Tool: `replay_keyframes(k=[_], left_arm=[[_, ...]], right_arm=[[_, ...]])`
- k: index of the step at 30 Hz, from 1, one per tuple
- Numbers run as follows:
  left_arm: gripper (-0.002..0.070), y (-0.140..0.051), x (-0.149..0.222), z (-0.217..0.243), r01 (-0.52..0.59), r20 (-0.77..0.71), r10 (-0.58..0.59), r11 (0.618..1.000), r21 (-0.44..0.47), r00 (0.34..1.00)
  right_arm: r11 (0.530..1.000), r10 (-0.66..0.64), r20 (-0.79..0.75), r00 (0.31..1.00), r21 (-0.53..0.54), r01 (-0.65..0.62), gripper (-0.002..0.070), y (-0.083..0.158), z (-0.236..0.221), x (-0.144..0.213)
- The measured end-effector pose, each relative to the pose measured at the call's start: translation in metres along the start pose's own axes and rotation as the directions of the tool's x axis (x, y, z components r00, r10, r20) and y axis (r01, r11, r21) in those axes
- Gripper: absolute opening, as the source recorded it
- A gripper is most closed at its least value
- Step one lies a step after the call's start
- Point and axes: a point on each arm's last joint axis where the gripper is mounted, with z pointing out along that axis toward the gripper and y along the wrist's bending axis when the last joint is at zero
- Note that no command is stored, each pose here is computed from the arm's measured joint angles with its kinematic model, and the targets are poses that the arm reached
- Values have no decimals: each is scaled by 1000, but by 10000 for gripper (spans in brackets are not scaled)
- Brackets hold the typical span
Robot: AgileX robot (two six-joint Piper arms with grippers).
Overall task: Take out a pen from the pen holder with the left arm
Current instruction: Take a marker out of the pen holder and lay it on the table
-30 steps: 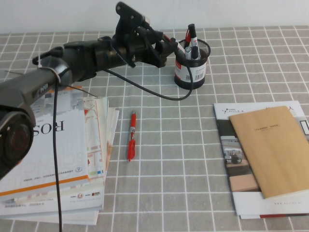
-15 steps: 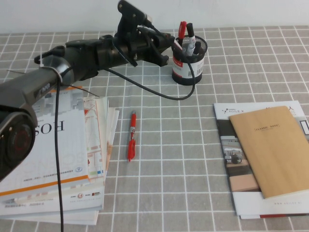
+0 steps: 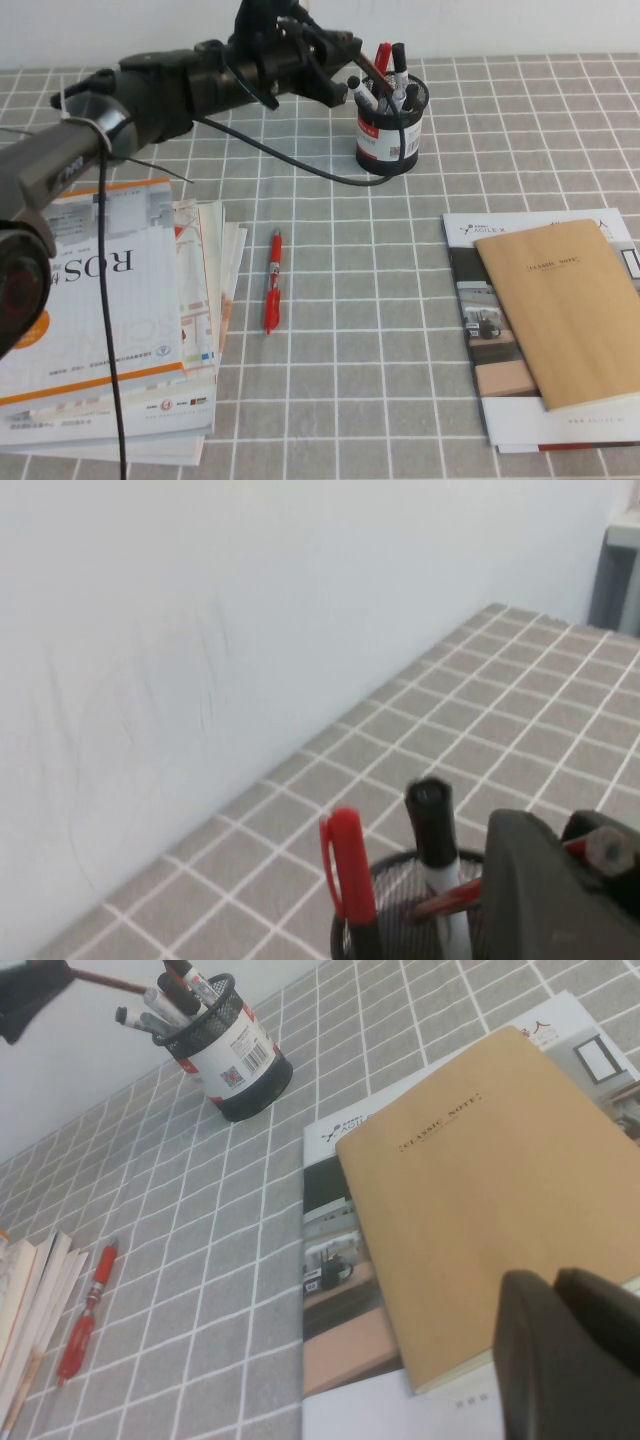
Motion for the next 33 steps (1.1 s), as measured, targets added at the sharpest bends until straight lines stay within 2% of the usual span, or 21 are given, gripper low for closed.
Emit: replay_keyframes(k=[5,9,13,16,20,25,29,33], left_arm=[[25,-2,-26,-10,-31,41,31,1000,-7,999],[25,-6,-54,-23,-109,59,109,994,-7,992],[25,-13,-82,-39,-217,37,217,976,9,975],[25,-20,-100,-54,-230,-16,230,973,31,973],[25,-29,-117,-77,-180,-159,186,982,54,969],[25,-39,-127,-107,-76,-391,87,996,46,916],[25,-48,-123,-122,47,-544,-17,998,41,839],[25,-52,-110,-131,147,-678,-96,989,18,729]], right_arm=[[1000,0,0,1000,0,0,-13,0,0,0],[1000,0,0,1000,0,0,-13,0,0,0],[1000,0,0,1000,0,0,-13,0,0,0],[1000,0,0,1000,0,0,-13,0,0,0],[1000,0,0,1000,0,0,-13,0,0,0],[1000,0,0,1000,0,0,-13,0,0,0],[1000,0,0,1000,0,0,-13,0,0,0],[1000,0,0,1000,0,0,-13,0,0,0]])
